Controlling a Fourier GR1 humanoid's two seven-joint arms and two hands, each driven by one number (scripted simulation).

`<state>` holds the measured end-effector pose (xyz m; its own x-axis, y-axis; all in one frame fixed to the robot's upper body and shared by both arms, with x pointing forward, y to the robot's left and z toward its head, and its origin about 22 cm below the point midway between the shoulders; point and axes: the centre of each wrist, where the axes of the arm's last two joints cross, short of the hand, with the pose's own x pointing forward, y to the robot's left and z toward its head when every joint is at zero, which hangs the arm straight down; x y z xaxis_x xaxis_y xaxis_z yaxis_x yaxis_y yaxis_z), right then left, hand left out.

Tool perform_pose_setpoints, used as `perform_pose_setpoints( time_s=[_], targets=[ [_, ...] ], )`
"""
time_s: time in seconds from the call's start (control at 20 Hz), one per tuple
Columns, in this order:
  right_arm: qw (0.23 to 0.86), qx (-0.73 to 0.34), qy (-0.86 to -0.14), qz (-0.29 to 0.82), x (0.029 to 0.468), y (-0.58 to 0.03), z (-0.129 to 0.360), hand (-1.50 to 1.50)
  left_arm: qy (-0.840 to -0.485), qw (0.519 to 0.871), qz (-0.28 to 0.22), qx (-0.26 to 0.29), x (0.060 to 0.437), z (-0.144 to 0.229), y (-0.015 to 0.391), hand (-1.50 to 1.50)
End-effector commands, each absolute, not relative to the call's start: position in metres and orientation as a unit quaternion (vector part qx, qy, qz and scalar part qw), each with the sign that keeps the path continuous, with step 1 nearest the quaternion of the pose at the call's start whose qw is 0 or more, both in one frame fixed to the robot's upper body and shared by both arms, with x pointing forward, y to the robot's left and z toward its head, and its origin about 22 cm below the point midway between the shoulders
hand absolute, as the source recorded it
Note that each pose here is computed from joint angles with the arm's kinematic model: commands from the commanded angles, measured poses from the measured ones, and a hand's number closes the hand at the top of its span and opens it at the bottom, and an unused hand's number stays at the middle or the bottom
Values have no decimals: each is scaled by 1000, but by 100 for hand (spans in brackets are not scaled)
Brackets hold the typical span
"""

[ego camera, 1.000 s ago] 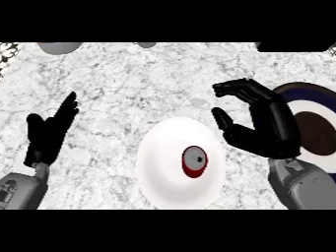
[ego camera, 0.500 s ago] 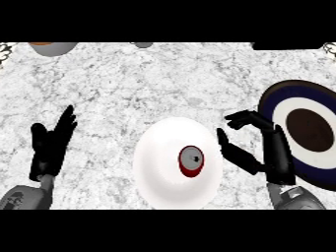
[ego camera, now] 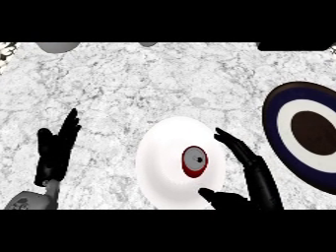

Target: Pick the can from the plate and place it in the plate

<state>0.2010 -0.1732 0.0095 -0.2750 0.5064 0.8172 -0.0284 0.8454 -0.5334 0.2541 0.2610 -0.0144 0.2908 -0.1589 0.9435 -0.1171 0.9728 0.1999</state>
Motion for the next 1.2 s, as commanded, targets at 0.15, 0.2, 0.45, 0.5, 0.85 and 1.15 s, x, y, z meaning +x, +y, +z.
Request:
perform_pose_setpoints(
  time_s=[0.15,0.2,0.45,0.5,0.85,1.15],
  targets=[
    [579,-268,-683,357,211,-170,56,-150,-595,796,-19,115,248,-11,261,0],
    [583,-268,-666,380,203,-171,61,-150,-599,791,-18,122,250,-10,249,0],
    [614,-256,-580,469,220,-144,91,-150,-599,792,-22,117,260,-3,249,0],
    [627,-252,-572,466,231,-140,105,-150,-597,795,-23,106,261,-9,253,0],
    [665,-226,-498,509,231,-112,97,-150,-600,792,-17,116,247,-6,276,0],
    [672,-226,-482,515,234,-125,72,-150,-597,794,-16,109,239,-17,239,0]
  ],
)
